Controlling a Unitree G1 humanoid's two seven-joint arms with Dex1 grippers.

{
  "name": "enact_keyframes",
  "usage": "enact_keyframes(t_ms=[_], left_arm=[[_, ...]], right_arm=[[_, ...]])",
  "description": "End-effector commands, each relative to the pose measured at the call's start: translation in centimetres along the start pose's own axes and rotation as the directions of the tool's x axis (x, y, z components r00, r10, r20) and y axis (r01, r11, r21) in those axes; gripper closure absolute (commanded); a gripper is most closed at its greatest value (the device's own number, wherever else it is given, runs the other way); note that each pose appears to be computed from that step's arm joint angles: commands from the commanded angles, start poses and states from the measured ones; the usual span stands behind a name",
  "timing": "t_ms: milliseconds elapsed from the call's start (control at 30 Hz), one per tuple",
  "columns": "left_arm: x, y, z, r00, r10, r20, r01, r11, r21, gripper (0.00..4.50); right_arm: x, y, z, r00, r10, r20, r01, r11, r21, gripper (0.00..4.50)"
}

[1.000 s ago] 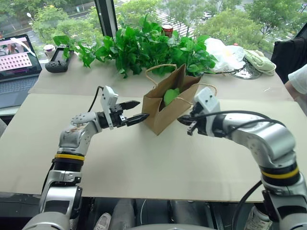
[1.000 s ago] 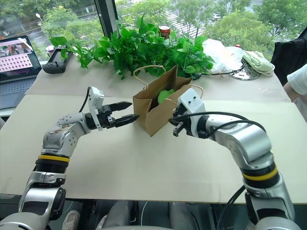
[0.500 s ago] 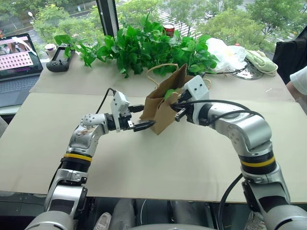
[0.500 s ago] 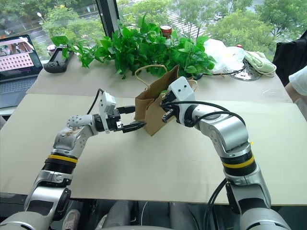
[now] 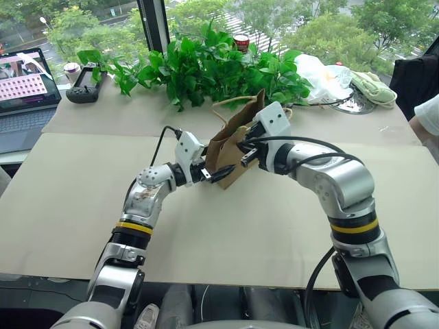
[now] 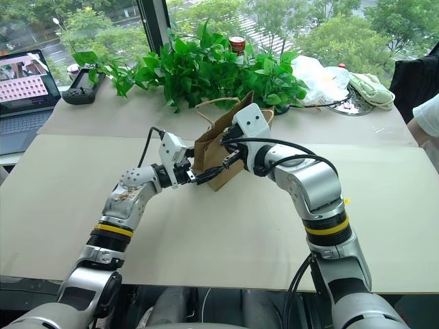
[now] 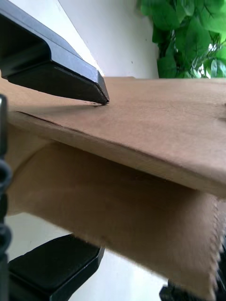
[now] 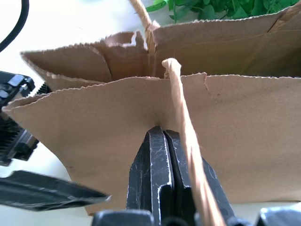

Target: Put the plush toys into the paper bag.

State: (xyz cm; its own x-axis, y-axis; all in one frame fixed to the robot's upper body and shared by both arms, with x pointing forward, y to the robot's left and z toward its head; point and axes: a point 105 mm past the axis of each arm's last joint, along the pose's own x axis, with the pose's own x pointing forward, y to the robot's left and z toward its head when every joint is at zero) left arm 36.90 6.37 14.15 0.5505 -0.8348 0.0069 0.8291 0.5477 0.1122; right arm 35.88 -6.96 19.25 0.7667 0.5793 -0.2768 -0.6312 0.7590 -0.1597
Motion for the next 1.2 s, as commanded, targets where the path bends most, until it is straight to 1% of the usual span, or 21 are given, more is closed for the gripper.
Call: enact_keyframes(t_ms=[33,67,100,133,167,200,267,300,333,367,400,467,667,800,933,1033,1100,1200], left_arm=[[0.3,0.3,0.8,0.998,0.040,0.038,-0.042,0.998,0.036,0.10],[0.4,0.4,0.8,0.998,0.053,0.041,-0.054,0.998,0.036,0.10],[0.5,0.5,0.8,0.997,0.060,0.043,-0.062,0.997,0.036,0.61],[0.6,0.4,0.8,0.997,0.061,0.043,-0.062,0.997,0.036,0.79],[0.6,0.4,0.8,0.997,0.063,0.042,-0.065,0.997,0.036,1.10],[0.7,0.4,0.8,0.997,0.063,0.042,-0.065,0.997,0.034,1.53],[0.7,0.4,0.7,0.997,0.063,0.043,-0.064,0.997,0.031,2.18],[0.7,0.4,0.7,0.997,0.062,0.043,-0.063,0.998,0.030,2.63],[0.6,0.3,0.7,0.997,0.062,0.043,-0.063,0.998,0.029,2.91],[0.6,0.4,0.7,0.997,0.063,0.039,-0.064,0.998,0.029,3.35],[0.6,0.3,0.6,0.997,0.063,0.038,-0.064,0.998,0.029,3.63],[0.6,0.3,0.6,0.997,0.063,0.038,-0.064,0.998,0.029,4.49],[1.0,0.3,0.8,0.997,0.068,0.041,-0.069,0.997,0.027,4.49],[1.2,0.4,0.8,0.996,0.073,0.043,-0.074,0.997,0.015,4.49],[1.4,0.9,1.2,0.994,0.092,0.060,-0.092,0.996,-0.015,4.49],[1.5,1.1,1.3,0.993,0.098,0.065,-0.097,0.995,-0.023,4.49],[1.5,1.2,1.3,0.992,0.104,0.071,-0.102,0.994,-0.035,4.49],[1.0,1.4,1.8,0.991,0.098,0.096,-0.094,0.994,-0.047,4.49]], right_arm=[[-0.4,-0.2,1.5,0.998,-0.013,0.059,0.014,1.000,-0.020,4.47],[-0.3,-0.2,1.5,0.998,-0.012,0.059,0.013,1.000,-0.020,4.47],[-0.3,-0.2,1.5,0.998,-0.011,0.058,0.013,1.000,-0.020,4.50],[-0.3,-0.2,1.5,0.998,-0.011,0.059,0.012,1.000,-0.020,4.50],[-0.3,-0.1,1.5,0.998,-0.010,0.059,0.012,1.000,-0.019,4.50],[-0.3,-0.1,1.5,0.998,-0.010,0.059,0.011,1.000,-0.019,4.50],[-0.3,-0.1,1.5,0.998,-0.009,0.058,0.011,1.000,-0.020,4.50],[-0.3,-0.1,1.5,0.998,-0.009,0.057,0.010,1.000,-0.020,4.50],[-0.3,0.0,1.5,0.998,-0.009,0.058,0.010,1.000,-0.020,4.50],[-0.3,0.0,1.4,0.998,-0.009,0.057,0.010,1.000,-0.020,4.50],[-0.3,0.0,1.4,0.998,-0.008,0.056,0.010,1.000,-0.020,4.50],[-0.3,0.1,1.4,0.998,-0.007,0.054,0.008,1.000,-0.020,4.50],[-0.4,0.4,1.1,0.999,0.005,0.037,-0.004,0.999,-0.031,4.50],[-1.2,1.7,0.7,0.997,0.071,0.016,-0.070,0.994,-0.082,4.50],[-3.1,2.8,0.6,0.990,0.141,0.009,-0.138,0.978,-0.156,4.50],[-4.5,2.8,0.7,0.987,0.162,0.020,-0.157,0.973,-0.170,4.50],[-5.5,2.9,0.7,0.982,0.187,0.033,-0.179,0.969,-0.173,4.50],[-8.7,2.1,1.5,0.950,0.271,0.155,-0.252,0.958,-0.133,4.50]])
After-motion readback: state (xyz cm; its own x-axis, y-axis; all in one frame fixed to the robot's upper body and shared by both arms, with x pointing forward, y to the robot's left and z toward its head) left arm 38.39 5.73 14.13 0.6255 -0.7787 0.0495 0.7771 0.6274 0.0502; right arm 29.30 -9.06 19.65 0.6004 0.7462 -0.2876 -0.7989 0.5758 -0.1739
